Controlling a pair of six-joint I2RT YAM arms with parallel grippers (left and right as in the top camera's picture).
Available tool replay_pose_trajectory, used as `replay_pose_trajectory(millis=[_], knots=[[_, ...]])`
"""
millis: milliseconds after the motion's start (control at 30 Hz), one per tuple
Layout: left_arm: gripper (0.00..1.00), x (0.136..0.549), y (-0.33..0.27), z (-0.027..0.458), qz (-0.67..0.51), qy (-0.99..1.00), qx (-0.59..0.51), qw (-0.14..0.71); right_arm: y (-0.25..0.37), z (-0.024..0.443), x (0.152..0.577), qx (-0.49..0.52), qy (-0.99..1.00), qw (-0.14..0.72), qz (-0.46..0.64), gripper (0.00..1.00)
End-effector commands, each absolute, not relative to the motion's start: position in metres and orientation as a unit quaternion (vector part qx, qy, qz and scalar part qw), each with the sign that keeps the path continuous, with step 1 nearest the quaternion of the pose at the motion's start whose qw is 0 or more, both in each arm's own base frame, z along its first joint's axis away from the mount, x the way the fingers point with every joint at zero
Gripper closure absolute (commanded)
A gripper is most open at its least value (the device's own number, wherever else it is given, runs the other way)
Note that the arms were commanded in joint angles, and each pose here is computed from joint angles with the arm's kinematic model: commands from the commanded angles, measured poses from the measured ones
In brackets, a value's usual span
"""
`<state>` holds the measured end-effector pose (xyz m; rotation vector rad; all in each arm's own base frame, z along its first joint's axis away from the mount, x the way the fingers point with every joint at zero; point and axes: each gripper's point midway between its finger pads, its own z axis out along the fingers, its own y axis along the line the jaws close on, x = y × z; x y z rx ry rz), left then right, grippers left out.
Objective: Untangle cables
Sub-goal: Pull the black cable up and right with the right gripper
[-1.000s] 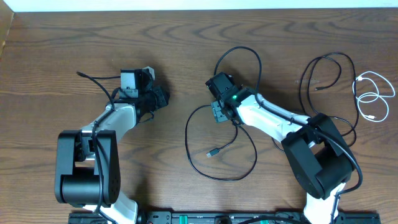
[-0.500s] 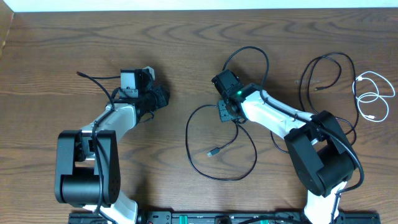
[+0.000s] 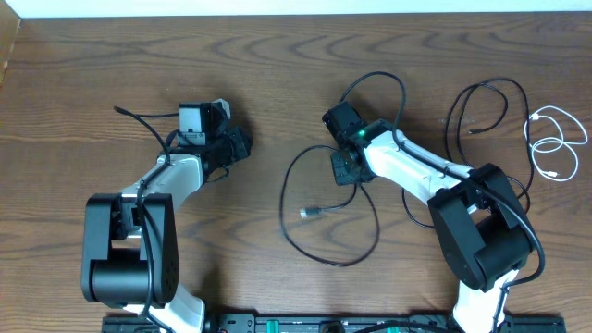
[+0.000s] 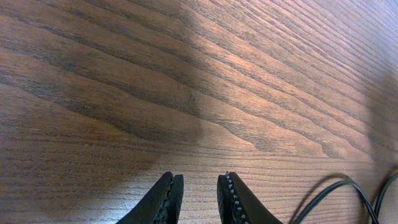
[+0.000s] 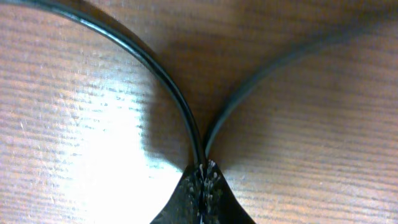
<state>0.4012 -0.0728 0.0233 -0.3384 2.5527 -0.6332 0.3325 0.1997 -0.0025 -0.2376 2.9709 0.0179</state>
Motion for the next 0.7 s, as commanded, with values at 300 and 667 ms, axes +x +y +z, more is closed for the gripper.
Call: replay_pose_trajectory(millis=[300, 667], knots=[[0.75, 0.399, -0.075, 0.025, -0.240, 0.933, -0.121, 0.241, 0.206, -0.020, 0.311, -0.061, 0.994, 0.004, 0.087, 0.99], [0.75, 0.399, -0.088, 0.032, -0.277, 0.925, -0.106, 0.239, 0.222, -0.003, 0.324, -0.058, 0.971, -0.012, 0.231, 0.99]])
